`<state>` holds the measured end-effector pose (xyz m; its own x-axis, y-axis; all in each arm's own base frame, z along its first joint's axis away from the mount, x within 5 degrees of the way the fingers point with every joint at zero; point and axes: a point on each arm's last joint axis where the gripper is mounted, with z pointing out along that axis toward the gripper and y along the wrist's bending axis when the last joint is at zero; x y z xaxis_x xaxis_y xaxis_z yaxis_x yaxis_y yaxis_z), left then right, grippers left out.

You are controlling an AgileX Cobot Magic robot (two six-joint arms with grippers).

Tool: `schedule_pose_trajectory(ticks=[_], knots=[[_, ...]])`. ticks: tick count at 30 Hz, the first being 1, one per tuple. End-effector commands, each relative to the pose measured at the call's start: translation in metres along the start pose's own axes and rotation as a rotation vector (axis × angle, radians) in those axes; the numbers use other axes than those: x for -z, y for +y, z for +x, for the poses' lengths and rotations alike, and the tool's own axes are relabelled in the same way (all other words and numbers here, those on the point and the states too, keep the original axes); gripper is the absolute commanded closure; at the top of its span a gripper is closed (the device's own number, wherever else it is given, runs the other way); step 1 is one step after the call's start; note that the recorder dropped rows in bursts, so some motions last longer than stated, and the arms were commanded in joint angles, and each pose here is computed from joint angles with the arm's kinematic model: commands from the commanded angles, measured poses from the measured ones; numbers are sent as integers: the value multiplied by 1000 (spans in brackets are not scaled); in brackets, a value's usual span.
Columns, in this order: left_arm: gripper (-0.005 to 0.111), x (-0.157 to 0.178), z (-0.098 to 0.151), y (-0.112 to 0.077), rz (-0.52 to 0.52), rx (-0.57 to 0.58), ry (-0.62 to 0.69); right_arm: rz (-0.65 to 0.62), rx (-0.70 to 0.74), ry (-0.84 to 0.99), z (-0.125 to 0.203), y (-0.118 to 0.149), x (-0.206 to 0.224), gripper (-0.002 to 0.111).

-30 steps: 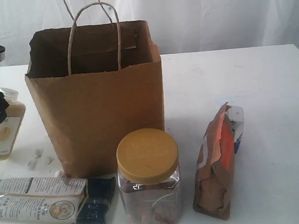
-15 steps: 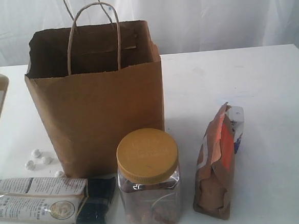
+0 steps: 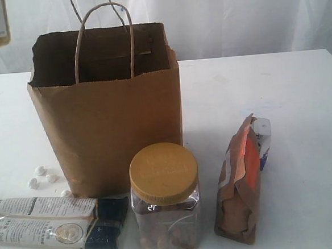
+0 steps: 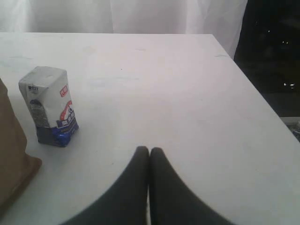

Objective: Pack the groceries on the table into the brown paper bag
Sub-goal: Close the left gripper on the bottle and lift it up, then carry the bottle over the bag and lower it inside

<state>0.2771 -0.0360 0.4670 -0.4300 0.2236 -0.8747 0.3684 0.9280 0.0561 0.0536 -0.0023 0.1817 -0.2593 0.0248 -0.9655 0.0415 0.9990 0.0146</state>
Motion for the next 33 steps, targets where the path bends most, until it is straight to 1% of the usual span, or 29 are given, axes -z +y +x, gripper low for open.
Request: schedule_pose_trajectory(ticks=[1, 2, 4, 5, 7, 9, 14, 17, 20, 25, 30, 33], knots=[[107, 26, -31, -24, 233, 54, -272, 9, 0, -8, -1, -1, 0, 108], [107, 29, -36, -31, 310, 27, -326, 9, 0, -8, -1, -1, 0, 108], [107, 32, -40, -39, 407, -23, -390, 9, 0, -8, -1, -1, 0, 108], [107, 33, -42, -43, 464, -70, -430, 9, 0, -8, -1, -1, 0, 108], [107, 32, -43, -48, 528, -142, -467, 9, 0, -8, -1, -1, 0, 108], [107, 28, -41, -51, 569, -202, -477, 9, 0, -8, -1, -1, 0, 108], [107, 6, -30, -51, 665, -230, -372, 9, 0, -8, -1, -1, 0, 108], [107, -7, -24, -51, 725, -226, -318, 9, 0, -8, -1, -1, 0, 108], [107, -18, -19, -50, 764, -219, -280, 9, 0, -8, -1, -1, 0, 108], [107, -29, -13, -50, 811, -211, -236, 9, 0, -8, -1, -1, 0, 108], [107, -37, -5, -51, 891, -215, -176, 9, 0, -8, -1, -1, 0, 108], [107, -42, -3, -51, 912, -208, -159, 9, 0, -8, -1, -1, 0, 108]])
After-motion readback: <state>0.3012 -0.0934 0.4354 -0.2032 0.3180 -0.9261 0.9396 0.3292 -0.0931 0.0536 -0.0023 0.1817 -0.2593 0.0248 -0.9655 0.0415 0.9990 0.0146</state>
